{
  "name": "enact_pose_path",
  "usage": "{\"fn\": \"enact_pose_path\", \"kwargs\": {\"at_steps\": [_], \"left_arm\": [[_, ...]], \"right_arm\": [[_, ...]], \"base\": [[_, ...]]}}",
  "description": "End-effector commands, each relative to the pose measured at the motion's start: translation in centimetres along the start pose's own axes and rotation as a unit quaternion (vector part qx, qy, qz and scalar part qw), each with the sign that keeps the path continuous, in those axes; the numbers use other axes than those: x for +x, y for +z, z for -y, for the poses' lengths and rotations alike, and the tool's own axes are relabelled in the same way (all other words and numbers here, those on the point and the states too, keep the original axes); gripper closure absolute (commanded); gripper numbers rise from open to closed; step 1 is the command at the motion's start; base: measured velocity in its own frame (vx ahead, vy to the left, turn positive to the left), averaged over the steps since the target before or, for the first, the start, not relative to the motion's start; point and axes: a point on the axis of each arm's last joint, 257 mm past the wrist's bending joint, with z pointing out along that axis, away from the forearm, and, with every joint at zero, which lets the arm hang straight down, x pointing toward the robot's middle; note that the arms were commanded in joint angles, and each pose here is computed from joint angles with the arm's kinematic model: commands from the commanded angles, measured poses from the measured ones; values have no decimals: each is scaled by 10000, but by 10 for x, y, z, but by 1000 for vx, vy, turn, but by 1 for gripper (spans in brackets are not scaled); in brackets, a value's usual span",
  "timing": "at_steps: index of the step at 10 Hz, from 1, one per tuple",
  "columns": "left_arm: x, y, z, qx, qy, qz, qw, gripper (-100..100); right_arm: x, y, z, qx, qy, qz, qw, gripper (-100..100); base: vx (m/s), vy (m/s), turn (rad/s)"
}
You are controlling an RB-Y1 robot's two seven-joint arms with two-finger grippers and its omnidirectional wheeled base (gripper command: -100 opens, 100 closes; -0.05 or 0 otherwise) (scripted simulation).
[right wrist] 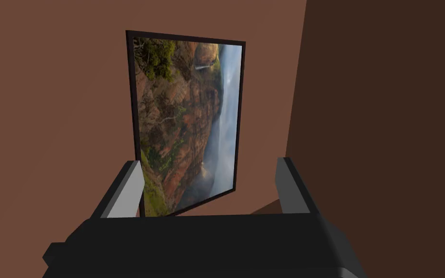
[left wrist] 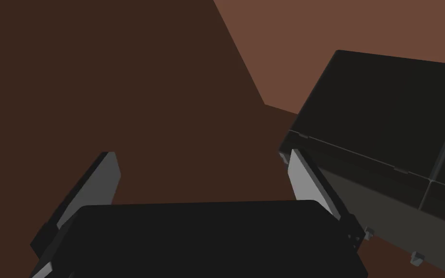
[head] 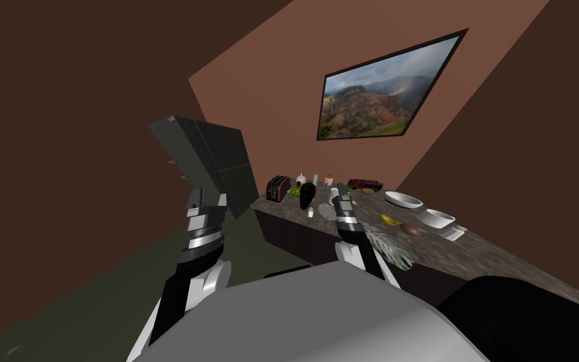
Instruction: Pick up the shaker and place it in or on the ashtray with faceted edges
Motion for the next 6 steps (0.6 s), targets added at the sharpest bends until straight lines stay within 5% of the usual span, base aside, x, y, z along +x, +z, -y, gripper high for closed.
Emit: {"fn": "enact_pose_path", "kwargs": {"at_steps": [1, 6], "left_arm": [[0, 0, 0, 0, 0, 0, 10000, 0], [0, 0, 0, 0, 0, 0, 10000, 0]], "right_arm": [[6, -1, 2, -16, -148, -187, 9997, -100], [27, -13, 24, -7, -903, -861, 9922, -100]], "base": [[3, 4, -22], [4, 26, -48]]}}
